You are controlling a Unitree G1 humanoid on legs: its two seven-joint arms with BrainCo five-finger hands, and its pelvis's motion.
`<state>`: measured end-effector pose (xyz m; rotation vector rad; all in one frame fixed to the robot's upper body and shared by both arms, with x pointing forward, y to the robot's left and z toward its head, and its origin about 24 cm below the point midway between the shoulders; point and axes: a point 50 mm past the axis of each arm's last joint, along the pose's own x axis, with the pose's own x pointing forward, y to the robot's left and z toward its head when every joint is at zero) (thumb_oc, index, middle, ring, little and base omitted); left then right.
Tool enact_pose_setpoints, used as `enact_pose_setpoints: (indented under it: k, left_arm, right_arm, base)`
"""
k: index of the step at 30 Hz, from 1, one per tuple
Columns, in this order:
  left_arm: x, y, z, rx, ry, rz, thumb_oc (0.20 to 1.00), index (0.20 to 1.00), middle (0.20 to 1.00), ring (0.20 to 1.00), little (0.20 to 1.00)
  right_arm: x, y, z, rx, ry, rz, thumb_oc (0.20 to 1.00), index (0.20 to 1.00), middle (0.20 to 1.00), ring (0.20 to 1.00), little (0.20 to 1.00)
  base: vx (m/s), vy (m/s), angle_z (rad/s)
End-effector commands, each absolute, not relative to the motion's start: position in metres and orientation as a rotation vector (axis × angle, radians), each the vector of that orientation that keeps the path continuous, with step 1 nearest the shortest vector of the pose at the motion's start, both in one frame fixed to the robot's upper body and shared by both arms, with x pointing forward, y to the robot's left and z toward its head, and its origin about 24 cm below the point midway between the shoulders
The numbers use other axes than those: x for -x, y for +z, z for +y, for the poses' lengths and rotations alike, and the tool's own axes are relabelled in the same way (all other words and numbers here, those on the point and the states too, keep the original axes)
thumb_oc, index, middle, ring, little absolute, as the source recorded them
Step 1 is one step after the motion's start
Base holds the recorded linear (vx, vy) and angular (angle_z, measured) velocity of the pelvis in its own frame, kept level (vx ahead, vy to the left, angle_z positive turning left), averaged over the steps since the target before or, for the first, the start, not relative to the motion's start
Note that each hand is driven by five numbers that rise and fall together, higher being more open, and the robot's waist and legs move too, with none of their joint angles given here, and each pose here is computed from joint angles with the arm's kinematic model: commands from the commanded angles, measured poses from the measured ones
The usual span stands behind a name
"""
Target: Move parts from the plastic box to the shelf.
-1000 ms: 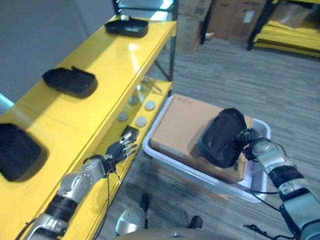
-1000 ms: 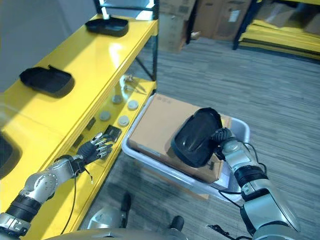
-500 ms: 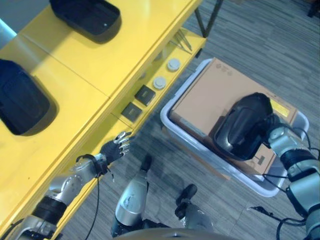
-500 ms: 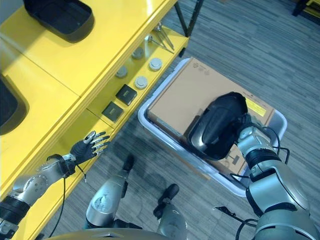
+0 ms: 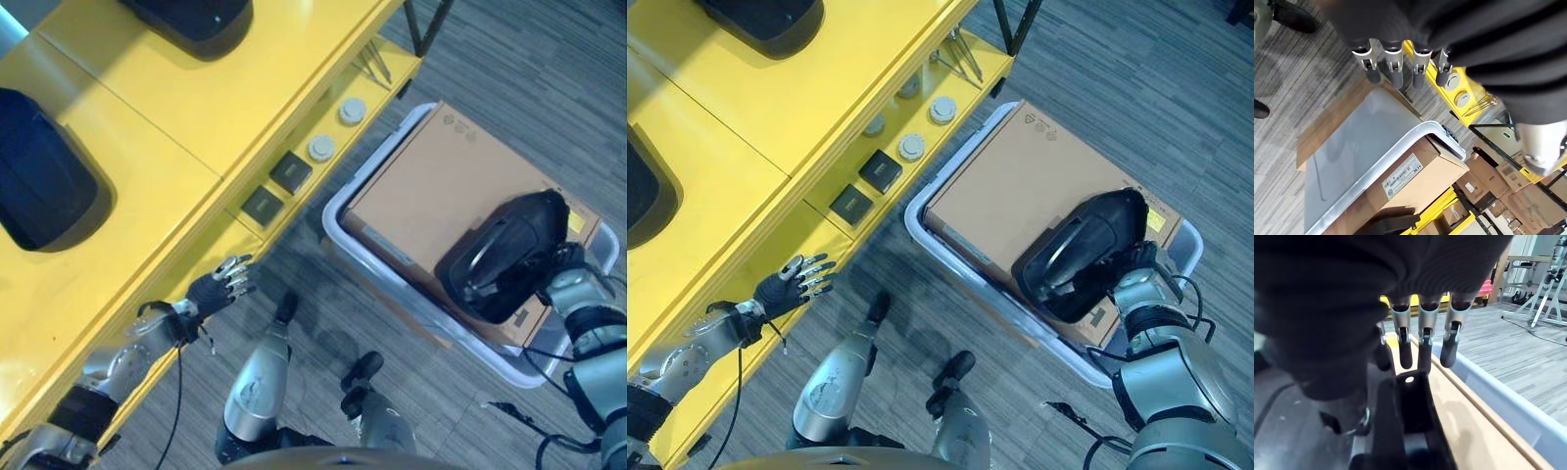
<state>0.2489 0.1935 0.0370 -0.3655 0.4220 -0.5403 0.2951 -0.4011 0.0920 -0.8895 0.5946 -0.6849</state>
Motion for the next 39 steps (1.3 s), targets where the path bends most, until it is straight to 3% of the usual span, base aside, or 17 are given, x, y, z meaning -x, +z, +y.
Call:
enact_pose_setpoints:
  k: [1,12,16,23,39]
  left_arm:
    - [-0.241,0.041,0.191,0.394,-0.586,0.382,1.0,1.0,1.0,1.0,1.0]
    - [-0.225,0.04,0.188,0.448,-0.557,0.392,1.0,1.0,1.0,1.0,1.0]
    - [-0.217,0.035,0.186,0.51,-0.513,0.408,1.0,1.0,1.0,1.0,1.0]
    - [-0.21,0.024,0.186,0.562,-0.463,0.414,1.0,1.0,1.0,1.0,1.0]
    - [-0.217,0.024,0.191,0.552,-0.439,0.393,1.0,1.0,1.0,1.0,1.0]
  right_arm:
    - [-0.285,0.122,-0.423,0.923,-0.836,0.476,1.0,1.0,1.0,1.0,1.0]
    - [-0.297,0.149,-0.384,0.701,-0.861,0.165,1.0,1.0,1.0,1.0,1.0]
    - [-0.281,0.108,-0.355,0.672,-0.787,0.223,1.0,1.0,1.0,1.0,1.0]
    - [-0.249,0.049,-0.342,0.768,-0.734,0.391,1.0,1.0,1.0,1.0,1.0]
    - [-0.257,0.039,-0.336,0.703,-0.727,0.386,1.0,1.0,1.0,1.0,1.0]
  base:
    - [0.0,0.0,0.0]
    - [0.02,0.075,-0.02]
    - [0.07,0.146,-0.1]
    - [0.03,0.109,-0.16]
    - [-0.01,0.003,-0.05]
